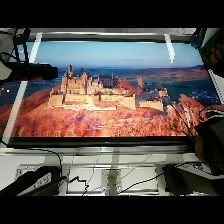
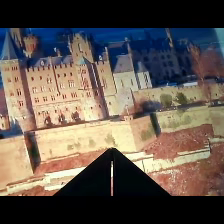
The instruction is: Fold the clothes and pants, and hang the long-sleeved shirts on hangers.
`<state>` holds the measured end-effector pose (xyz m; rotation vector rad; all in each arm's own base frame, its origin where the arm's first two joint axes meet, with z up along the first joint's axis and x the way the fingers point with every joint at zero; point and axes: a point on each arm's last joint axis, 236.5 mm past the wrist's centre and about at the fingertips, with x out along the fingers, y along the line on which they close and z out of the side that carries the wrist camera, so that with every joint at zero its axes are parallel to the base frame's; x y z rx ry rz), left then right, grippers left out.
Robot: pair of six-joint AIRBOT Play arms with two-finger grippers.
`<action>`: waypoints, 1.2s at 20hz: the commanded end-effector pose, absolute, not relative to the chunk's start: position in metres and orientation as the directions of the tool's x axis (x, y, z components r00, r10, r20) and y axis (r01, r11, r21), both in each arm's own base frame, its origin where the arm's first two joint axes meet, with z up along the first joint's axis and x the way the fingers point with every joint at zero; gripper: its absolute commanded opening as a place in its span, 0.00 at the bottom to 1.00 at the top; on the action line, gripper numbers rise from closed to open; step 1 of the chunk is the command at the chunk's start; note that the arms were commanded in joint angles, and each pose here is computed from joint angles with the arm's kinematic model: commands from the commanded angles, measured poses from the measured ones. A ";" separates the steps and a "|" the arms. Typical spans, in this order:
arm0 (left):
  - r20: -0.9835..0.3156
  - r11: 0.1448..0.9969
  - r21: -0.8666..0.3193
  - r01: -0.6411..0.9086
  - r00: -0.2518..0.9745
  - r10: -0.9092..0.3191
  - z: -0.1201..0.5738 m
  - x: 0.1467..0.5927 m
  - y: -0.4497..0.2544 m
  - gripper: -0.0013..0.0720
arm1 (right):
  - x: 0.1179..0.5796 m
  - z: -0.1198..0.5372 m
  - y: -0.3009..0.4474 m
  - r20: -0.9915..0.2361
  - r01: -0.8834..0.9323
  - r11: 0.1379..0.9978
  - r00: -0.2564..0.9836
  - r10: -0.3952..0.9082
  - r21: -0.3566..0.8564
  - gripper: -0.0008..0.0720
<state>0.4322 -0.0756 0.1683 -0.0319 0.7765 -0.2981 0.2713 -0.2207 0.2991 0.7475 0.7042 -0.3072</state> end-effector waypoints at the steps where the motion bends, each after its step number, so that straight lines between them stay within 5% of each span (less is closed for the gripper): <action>1: -0.686 0.958 -0.137 0.252 0.674 -0.276 0.168 0.432 -0.075 0.03 | 0.327 0.293 -0.113 -0.741 0.253 0.888 0.658 0.134 0.385 0.02; 4: -0.686 0.958 -0.137 0.252 0.674 -0.276 0.168 0.432 -0.075 0.03 | 0.356 0.283 -0.018 -0.786 0.023 0.974 0.595 0.168 0.225 0.02; 9: -0.686 0.958 -0.137 0.252 0.674 -0.276 0.168 0.433 -0.075 0.03 | 0.368 0.287 0.123 -0.744 -0.332 0.931 0.581 0.330 0.153 0.02; 12: -0.686 0.958 -0.137 0.252 0.674 -0.275 0.168 0.432 -0.075 0.03 | 0.372 0.274 0.136 -0.772 -0.353 0.933 0.573 0.275 0.070 0.02; 24: -0.686 0.958 -0.137 0.252 0.674 -0.276 0.168 0.432 -0.075 0.03 | 0.376 0.272 0.139 -0.769 -0.358 0.931 0.573 0.284 0.077 0.02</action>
